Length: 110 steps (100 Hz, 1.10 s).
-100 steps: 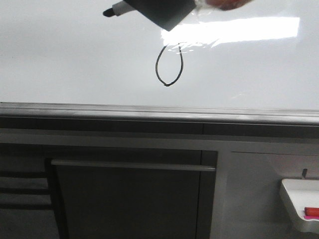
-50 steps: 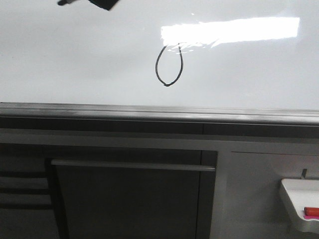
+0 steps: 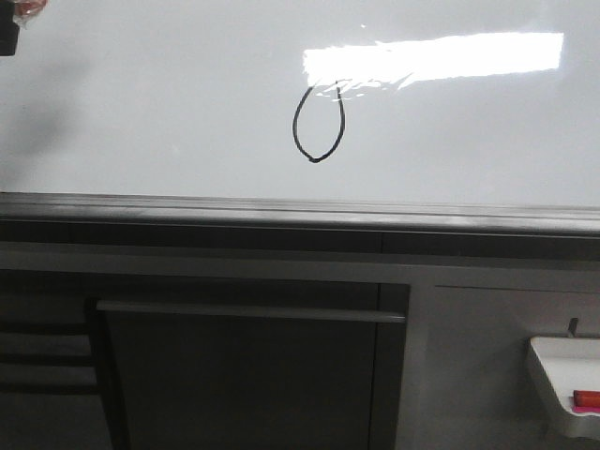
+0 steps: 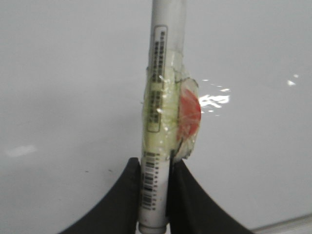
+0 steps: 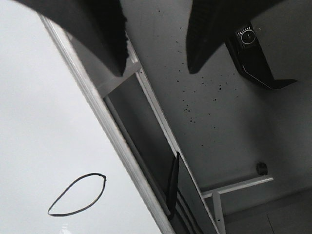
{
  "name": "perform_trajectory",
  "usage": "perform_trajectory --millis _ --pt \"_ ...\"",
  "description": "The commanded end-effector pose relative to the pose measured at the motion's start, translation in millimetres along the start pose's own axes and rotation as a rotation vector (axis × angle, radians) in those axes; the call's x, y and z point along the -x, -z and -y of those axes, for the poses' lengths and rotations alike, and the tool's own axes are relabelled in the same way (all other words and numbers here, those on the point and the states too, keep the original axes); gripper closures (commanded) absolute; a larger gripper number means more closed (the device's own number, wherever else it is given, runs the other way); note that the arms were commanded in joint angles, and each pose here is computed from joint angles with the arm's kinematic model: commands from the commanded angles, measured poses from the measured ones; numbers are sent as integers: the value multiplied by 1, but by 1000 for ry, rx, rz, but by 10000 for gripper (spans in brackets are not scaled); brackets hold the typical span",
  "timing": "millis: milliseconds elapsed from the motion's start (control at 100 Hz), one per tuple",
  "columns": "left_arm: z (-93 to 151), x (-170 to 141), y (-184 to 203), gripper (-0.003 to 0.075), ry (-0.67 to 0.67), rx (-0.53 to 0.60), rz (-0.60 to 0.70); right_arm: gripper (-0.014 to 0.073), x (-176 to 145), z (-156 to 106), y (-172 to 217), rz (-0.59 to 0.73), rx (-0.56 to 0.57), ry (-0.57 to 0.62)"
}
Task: Write number 0 on whiteboard
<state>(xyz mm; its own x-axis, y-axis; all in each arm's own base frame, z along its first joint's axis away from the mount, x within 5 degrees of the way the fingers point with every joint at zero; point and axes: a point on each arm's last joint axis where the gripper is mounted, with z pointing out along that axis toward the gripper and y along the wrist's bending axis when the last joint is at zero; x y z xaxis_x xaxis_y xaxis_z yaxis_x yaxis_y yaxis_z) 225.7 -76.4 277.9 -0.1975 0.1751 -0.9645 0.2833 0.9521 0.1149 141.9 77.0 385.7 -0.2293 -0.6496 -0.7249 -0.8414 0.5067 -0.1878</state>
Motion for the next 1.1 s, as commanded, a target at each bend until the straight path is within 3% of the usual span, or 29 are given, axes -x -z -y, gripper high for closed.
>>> perform_trajectory --millis 0,310,530,630,850,1090 --pt "-8 14 -5 740 9 90 152 336 11 4 10 80 -60 -3" --pt "-2 7 -54 740 -31 80 80 336 12 5 10 89 -71 -4" --pt "1 14 -62 731 -50 29 9 336 12 5 10 89 -71 -4" --pt "2 15 -62 657 -52 22 2 336 12 5 10 89 -71 -4" --pt "2 15 -62 382 -53 21 0 336 12 5 10 90 -72 -6" --pt "3 29 -38 376 -39 -36 -25 336 9 9 11 72 -114 -110"
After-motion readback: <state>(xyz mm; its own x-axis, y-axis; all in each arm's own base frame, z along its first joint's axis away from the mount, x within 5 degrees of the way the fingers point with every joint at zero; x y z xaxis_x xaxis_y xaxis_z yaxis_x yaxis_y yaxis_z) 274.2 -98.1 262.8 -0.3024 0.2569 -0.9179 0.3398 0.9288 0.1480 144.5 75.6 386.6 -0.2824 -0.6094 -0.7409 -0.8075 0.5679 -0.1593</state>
